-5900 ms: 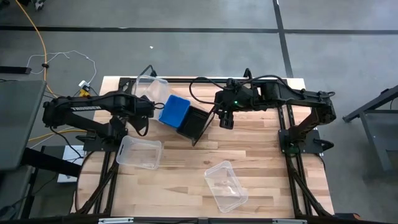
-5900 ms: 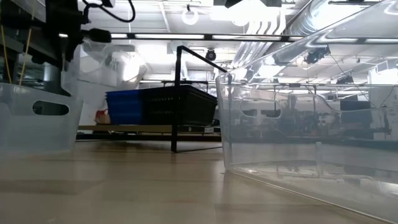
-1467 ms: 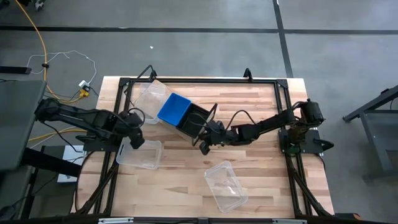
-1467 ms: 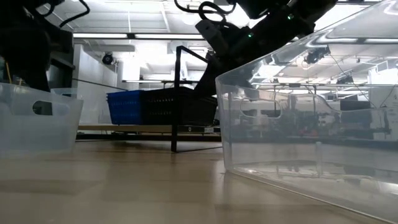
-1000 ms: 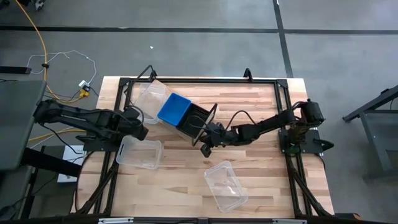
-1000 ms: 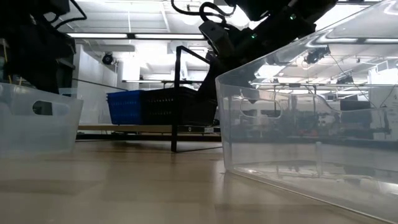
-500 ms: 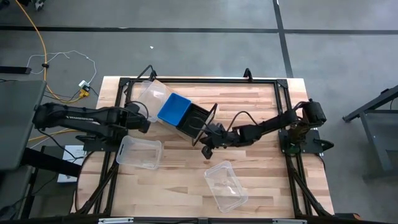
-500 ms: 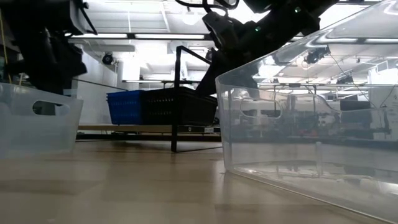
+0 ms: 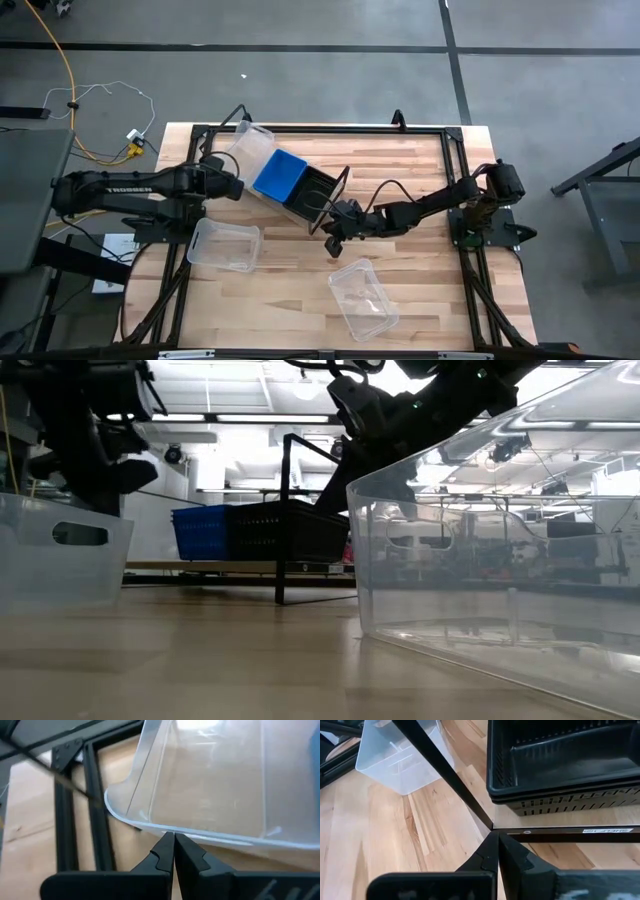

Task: Stack baskets on shelf by color
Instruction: Adjust the bins on the shelf, then stack the left transparent bin on top of the other transparent bin on the shelf

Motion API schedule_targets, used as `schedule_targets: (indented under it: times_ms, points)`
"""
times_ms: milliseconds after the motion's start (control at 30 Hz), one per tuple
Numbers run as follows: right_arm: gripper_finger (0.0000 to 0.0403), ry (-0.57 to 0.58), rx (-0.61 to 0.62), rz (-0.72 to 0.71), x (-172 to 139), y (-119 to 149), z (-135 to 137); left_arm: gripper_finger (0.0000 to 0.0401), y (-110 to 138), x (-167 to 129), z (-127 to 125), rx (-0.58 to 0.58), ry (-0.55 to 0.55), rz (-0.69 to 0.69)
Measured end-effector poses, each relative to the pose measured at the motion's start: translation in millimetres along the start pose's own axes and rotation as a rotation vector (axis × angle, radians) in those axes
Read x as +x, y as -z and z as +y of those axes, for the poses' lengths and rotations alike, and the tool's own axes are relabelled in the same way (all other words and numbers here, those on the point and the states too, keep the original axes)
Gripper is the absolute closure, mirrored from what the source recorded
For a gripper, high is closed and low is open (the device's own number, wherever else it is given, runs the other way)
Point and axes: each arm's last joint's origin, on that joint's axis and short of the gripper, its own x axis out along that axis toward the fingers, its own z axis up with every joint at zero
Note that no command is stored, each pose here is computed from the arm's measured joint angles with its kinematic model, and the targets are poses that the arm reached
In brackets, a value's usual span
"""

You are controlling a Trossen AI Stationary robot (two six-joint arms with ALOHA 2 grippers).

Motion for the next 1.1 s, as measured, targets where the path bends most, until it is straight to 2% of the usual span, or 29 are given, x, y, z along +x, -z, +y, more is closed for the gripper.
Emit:
schedule_targets:
  times_ms: [300, 467, 600, 700, 867, 1000, 1100]
  points:
    - [0.0403, 0.0, -0.001, 0.0, 0.0, 0.0, 0.0, 0.0401, -8.9, 1.7, 0.5, 0.037, 0.02, -0.003]
    - [0.0403, 0.0, -0.001, 0.0, 0.0, 0.0, 0.0, 0.0401, -21.4, -14.9, 6.8, 0.031, 0.045, -0.013]
    - [0.0403, 0.008, 0.0, -0.006, 0.2, -0.7, -0.9, 0.0401, -38.3, -35.7, 11.6, 0.046, 0.111, -0.052]
    - [0.0403, 0.005, 0.009, -0.009, -2.3, -2.5, -0.5, 0.0401, -51.0, -52.7, 13.1, 0.13, 0.221, -0.054]
    - [0.0403, 0.004, 0.01, -0.07, -22.5, -16.8, 2.7, 0.0401, -62.4, -81.6, 10.5, 0.359, 0.495, -0.039]
    - [0.0403, 0.051, -0.011, -0.097, -47.2, -28.0, 0.4, 0.0401, -57.9, -97.7, 5.0, 0.525, 0.688, -0.023]
    - [0.0403, 0.103, -0.032, -0.092, -65.7, -32.7, -4.2, 0.0401, -49.1, -105.0, 1.0, 0.643, 0.786, -0.002]
